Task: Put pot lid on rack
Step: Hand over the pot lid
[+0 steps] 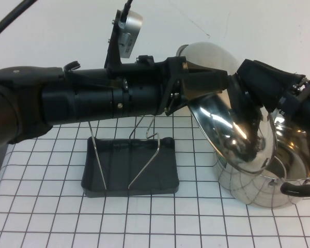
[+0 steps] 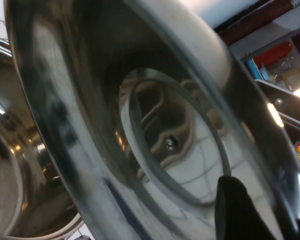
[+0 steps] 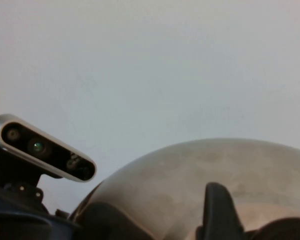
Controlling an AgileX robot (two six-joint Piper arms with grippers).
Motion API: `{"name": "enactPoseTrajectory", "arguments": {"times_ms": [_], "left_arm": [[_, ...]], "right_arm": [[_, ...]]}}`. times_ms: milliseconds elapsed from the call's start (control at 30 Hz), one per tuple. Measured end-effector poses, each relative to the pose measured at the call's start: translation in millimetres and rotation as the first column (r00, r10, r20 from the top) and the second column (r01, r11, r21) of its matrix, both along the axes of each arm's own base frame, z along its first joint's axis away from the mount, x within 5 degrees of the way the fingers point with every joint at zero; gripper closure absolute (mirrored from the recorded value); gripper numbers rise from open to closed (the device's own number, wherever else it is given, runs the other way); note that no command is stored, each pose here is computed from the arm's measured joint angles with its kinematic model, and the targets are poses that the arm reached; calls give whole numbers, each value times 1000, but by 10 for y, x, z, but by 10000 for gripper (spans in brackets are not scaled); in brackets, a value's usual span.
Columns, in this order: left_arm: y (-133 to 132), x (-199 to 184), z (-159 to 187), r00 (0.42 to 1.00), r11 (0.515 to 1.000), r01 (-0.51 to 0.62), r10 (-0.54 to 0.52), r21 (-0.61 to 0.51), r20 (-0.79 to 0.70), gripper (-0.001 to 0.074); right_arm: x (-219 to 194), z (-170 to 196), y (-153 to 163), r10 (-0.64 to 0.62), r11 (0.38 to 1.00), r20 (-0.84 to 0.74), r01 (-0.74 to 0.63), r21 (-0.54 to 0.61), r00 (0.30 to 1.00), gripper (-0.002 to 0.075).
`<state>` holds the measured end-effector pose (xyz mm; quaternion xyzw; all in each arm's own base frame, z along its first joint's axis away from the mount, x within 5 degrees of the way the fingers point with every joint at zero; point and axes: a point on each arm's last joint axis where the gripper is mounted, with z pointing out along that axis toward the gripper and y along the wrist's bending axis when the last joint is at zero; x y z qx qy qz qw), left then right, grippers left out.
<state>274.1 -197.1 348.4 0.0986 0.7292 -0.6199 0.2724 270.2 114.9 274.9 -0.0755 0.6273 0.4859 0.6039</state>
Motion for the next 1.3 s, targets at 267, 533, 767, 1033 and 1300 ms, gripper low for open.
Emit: {"name": "enactPoseTrajectory", "arguments": {"times_ms": [267, 533, 767, 1033, 1300], "left_arm": [[-1, -3, 1, 1000, 1000, 3, -3, -2, -4, 543], [-2, -6, 2, 1000, 1000, 6, -6, -4, -5, 559], [-2, -8, 3, 1000, 1000, 9, -9, -3, 0, 562], [-3, -11, 4, 1000, 1000, 13, -13, -4, 0, 577], [-15, -12, 44, 997, 999, 32, -34, 28, 63, 678]], "right_arm": [[1, 1, -1, -4, 1000, 7, 4, -5, 1000, 393], [1, 1, -1, -4, 1000, 8, 4, -6, 1000, 393], [1, 1, -1, -4, 1000, 8, 4, -6, 1000, 393], [1, 1, -2, -4, 1000, 8, 4, -6, 1000, 388], [-1, -8, 4, 1, 1000, 6, -1, -16, 1000, 202]]}}
